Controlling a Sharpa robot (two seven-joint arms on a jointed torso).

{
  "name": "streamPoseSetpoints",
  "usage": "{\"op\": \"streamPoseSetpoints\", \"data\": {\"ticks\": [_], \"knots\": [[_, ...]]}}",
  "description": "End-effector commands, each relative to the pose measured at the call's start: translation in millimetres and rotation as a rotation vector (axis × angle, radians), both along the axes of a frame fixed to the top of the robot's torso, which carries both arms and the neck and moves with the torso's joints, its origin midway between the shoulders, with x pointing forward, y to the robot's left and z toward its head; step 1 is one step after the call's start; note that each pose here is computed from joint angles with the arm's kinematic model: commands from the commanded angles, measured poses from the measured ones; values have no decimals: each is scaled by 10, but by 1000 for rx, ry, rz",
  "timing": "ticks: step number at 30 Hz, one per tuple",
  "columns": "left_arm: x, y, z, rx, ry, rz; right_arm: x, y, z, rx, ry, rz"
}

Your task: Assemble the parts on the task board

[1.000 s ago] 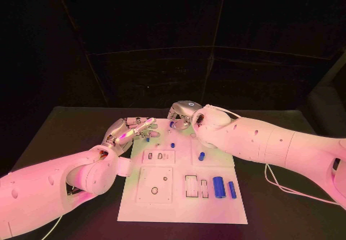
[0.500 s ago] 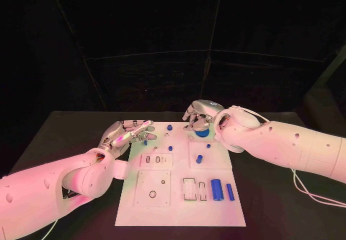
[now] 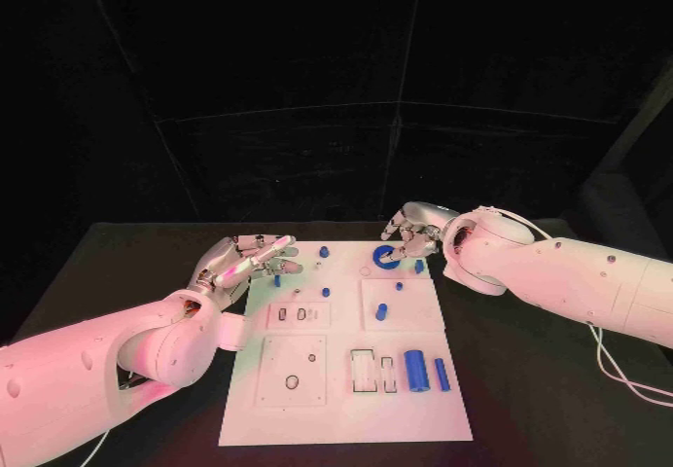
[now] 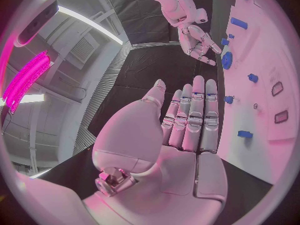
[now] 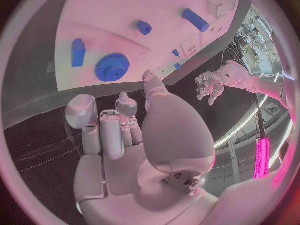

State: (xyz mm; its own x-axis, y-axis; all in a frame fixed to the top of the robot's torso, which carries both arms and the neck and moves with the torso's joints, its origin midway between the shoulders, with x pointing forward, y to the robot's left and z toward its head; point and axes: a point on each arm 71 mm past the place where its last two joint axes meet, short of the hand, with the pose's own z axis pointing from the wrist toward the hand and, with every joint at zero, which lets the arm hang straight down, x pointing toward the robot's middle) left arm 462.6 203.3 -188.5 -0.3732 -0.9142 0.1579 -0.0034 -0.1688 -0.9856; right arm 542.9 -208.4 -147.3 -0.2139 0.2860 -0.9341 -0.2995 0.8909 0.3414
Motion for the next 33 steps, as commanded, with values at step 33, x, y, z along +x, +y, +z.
{"op": "streamPoseSetpoints", "data": {"ticks": [33], "knots": [[18, -36, 0, -4, -3, -24, 147, 40, -120, -136, 85, -47]]}}
